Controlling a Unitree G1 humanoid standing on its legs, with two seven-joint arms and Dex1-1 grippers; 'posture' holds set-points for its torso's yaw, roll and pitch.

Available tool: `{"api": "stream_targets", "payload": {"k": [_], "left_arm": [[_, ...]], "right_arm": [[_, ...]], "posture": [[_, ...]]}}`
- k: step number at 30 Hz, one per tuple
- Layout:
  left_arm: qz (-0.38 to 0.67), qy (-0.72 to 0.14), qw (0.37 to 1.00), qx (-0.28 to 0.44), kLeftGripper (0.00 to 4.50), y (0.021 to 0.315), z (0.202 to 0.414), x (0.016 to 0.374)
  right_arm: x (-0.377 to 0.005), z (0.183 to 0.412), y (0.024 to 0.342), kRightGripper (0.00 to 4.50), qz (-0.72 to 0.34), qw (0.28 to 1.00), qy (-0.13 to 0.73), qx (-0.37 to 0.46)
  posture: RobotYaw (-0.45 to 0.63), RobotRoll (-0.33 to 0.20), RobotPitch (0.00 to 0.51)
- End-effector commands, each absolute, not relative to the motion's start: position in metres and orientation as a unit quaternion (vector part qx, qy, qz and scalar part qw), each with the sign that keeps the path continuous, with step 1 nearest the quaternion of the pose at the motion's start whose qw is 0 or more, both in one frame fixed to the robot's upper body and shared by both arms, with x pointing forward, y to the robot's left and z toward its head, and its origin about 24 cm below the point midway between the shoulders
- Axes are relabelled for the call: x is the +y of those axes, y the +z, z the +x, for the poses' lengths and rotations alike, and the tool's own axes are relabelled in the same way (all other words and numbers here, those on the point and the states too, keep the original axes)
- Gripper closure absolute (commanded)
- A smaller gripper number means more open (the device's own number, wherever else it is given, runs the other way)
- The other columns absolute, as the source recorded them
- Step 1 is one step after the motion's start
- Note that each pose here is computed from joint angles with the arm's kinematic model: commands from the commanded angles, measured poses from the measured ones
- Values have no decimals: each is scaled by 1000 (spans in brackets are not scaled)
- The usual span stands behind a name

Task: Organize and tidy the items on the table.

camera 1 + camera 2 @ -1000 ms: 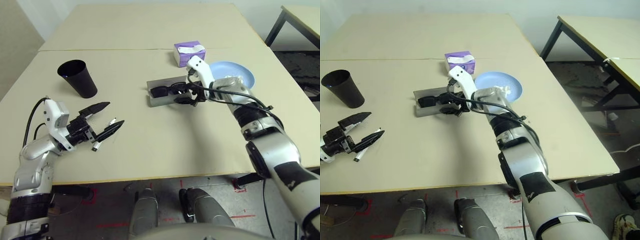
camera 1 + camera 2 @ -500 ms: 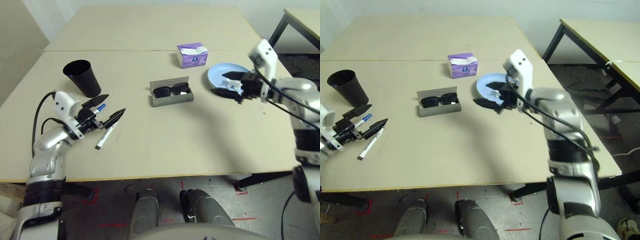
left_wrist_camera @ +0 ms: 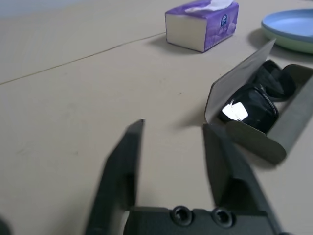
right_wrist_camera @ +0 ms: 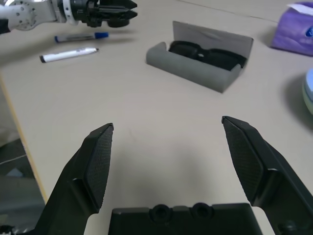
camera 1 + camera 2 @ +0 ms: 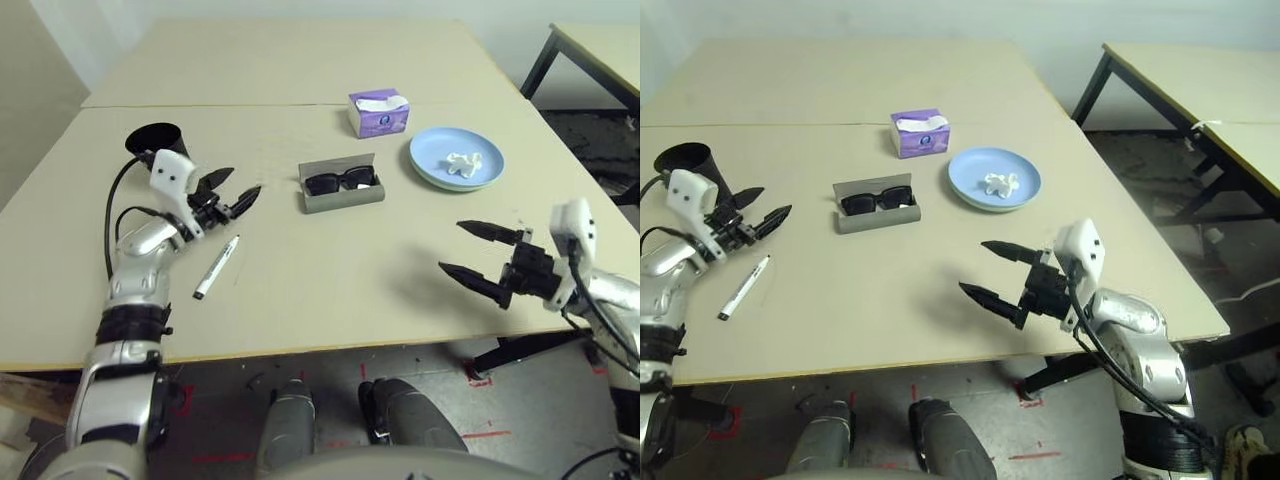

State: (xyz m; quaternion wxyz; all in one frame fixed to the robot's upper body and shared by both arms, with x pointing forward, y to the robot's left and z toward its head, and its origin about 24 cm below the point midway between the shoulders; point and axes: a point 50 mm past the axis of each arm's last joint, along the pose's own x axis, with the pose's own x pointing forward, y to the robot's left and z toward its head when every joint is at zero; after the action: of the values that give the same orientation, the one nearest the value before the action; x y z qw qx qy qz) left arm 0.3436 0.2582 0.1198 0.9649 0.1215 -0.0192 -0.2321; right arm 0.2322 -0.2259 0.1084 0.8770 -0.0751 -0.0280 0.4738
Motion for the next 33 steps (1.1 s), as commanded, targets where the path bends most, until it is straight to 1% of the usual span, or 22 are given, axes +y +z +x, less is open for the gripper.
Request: {"api": "stream_targets", "payload": {"k": [1,4,10,19,26,33], "left_arm": [[122,-230,965,-8,3519,113,352,249],[118,-224,967,-6,4468,113,358,244],[115,-219,969,6,4468,114,372,233],[134,-277,951,25,4468,115,385,204],[147,-293,944,34,4468,112,387,199],[162,-319,933,39,4468,107,381,202]], "right_arm": [[-224,232,102,0,-73,878,472,-33],[-222,232,102,0,-69,879,469,-42],[-216,231,107,0,-82,868,486,-62],[-211,230,111,0,-85,862,495,-68],[-209,228,119,0,-90,861,494,-75],[-209,228,120,0,-92,860,496,-70]], "posture": [[-119,0,150],[-127,0,150],[-149,0,149],[-197,0,136],[-228,0,127],[-224,0,120]]}}
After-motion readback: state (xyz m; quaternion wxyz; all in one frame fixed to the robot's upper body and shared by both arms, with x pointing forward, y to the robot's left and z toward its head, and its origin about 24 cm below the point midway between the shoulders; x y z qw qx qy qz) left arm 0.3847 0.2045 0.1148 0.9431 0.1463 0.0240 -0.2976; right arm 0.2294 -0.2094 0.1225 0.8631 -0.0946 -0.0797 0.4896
